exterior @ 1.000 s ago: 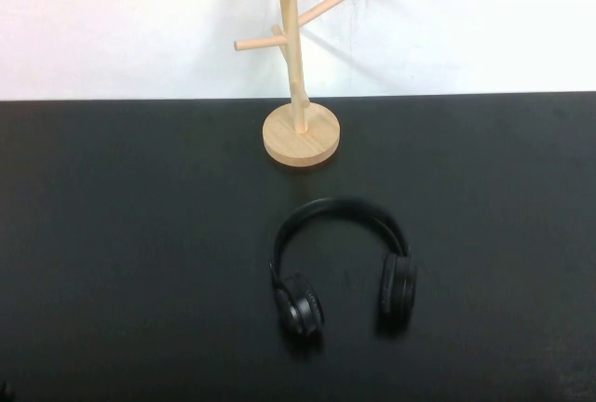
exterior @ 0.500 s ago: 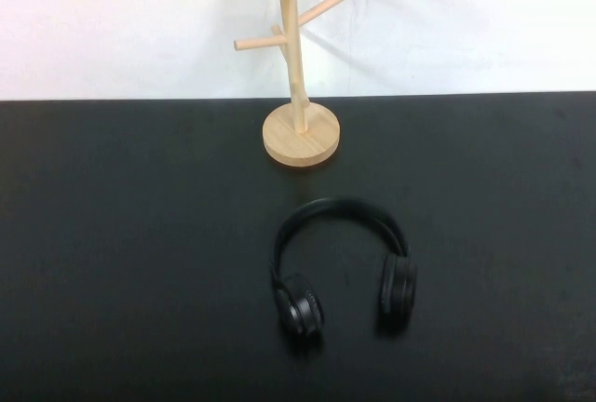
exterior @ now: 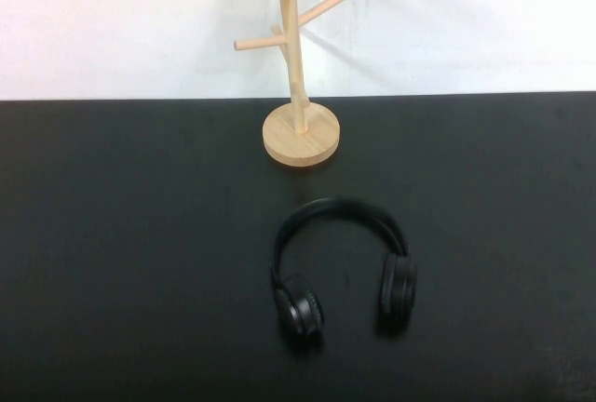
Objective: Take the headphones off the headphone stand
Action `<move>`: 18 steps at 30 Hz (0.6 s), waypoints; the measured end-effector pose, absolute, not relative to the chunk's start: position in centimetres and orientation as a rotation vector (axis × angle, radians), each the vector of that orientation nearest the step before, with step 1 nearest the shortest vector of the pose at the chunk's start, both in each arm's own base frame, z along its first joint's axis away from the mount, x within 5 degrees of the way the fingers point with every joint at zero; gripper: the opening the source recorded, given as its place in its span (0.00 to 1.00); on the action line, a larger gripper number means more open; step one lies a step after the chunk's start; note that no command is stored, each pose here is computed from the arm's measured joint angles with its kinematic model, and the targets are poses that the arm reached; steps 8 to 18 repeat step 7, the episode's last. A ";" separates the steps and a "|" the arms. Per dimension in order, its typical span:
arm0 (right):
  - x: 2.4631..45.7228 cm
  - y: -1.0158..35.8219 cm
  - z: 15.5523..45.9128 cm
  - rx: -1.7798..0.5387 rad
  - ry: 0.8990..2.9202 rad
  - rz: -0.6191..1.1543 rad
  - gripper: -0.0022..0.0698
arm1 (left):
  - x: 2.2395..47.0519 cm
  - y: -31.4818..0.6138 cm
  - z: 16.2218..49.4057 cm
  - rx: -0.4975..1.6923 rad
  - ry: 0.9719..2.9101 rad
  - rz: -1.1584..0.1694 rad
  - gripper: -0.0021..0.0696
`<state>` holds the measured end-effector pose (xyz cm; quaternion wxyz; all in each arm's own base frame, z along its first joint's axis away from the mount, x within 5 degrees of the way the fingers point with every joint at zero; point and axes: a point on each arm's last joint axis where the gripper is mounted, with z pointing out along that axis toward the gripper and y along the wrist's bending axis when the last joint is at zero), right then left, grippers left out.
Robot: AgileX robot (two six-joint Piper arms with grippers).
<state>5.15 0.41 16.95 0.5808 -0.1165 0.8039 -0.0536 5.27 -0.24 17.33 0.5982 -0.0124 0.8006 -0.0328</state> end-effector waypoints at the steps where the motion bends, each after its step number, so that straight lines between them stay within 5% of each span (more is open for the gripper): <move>1: 5.2 0.4 17.0 -0.272 1.878 -0.125 0.02 | 5.3 -0.2 17.3 -0.029 1.857 -0.076 0.02; 18: 5.2 0.4 17.0 -0.272 1.878 -0.125 0.02 | 5.3 -0.2 17.4 -0.029 1.856 -0.076 0.02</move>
